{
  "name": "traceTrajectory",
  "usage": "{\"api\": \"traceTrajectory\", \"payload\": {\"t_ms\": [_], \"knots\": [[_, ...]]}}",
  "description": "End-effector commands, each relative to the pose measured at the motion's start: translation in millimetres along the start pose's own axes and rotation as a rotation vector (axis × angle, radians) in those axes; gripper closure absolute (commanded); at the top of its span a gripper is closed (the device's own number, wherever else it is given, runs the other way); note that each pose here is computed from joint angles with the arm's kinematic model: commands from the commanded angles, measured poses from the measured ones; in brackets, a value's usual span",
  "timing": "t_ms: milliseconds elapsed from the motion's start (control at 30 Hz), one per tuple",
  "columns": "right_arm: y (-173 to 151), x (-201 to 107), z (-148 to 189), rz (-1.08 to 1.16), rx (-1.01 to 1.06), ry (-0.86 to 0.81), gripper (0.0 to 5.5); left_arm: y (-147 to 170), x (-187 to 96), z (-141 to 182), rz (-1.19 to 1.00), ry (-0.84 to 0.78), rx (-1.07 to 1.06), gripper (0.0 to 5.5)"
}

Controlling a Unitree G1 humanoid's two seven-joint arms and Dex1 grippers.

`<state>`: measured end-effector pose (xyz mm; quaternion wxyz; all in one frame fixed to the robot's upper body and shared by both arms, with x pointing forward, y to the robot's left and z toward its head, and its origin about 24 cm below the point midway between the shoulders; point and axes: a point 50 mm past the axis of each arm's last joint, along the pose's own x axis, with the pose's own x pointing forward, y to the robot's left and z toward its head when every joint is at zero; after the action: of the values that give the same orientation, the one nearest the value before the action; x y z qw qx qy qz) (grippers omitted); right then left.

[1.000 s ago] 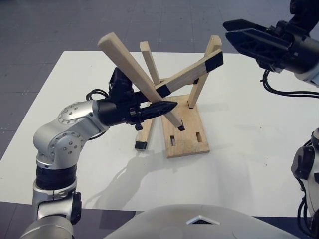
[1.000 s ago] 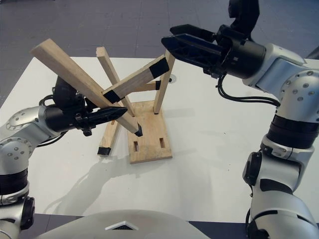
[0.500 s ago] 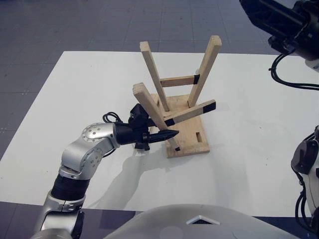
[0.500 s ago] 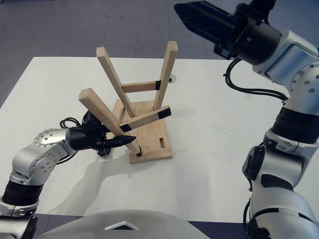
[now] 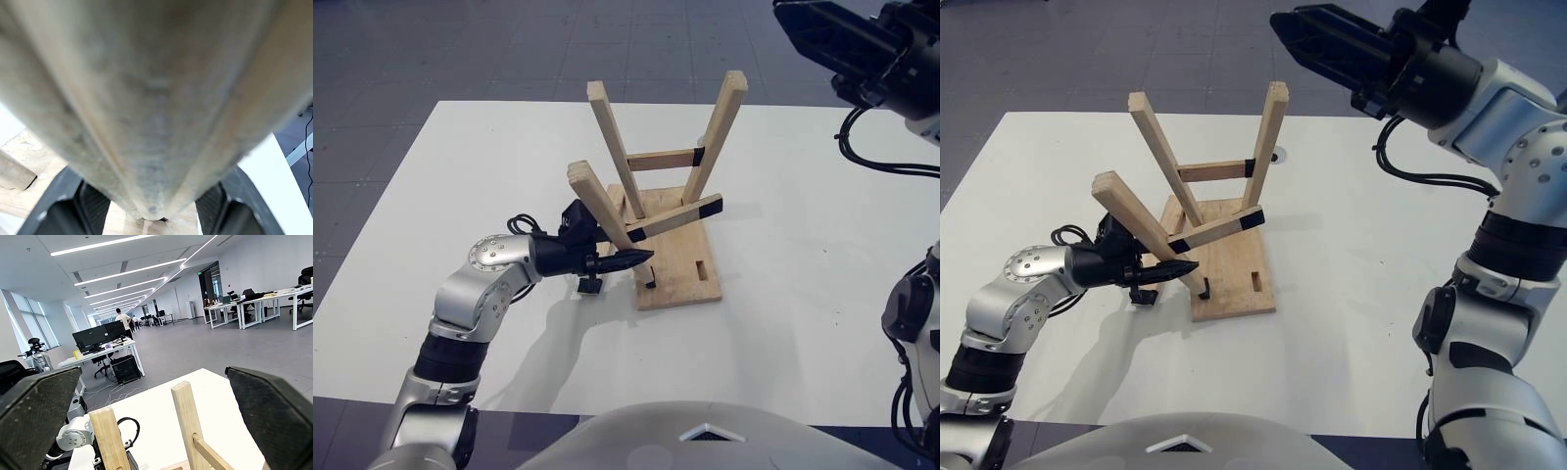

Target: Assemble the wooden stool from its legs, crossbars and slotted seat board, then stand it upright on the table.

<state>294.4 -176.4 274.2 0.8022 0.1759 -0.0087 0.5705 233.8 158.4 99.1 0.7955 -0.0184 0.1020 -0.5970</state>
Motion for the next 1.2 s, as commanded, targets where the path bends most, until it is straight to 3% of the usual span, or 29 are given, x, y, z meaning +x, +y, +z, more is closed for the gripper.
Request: {"api": "traceTrajectory", "payload": {"t_ms": [33,600,800,967,1200], "knots": [[2,2,0,0.0,-0.007,0.012,0.0,-1,1,-11,-0.003,0.054,0.006,3.45],[10,6,4,0.023,-0.028,0.017,0.0,-24,-2,-76,-0.062,0.251,0.091,3.45],[10,8,6,0.022,-0.029,0.015,0.0,-22,-16,-103,-0.117,0.448,0.246,3.45],[10,8,5,0.017,-0.026,0.012,0.0,-19,-19,-100,-0.16,0.445,0.21,3.45],[13,9,4,0.026,-0.022,0.006,0.0,-17,-40,-108,-0.269,0.601,0.165,3.45]]}}
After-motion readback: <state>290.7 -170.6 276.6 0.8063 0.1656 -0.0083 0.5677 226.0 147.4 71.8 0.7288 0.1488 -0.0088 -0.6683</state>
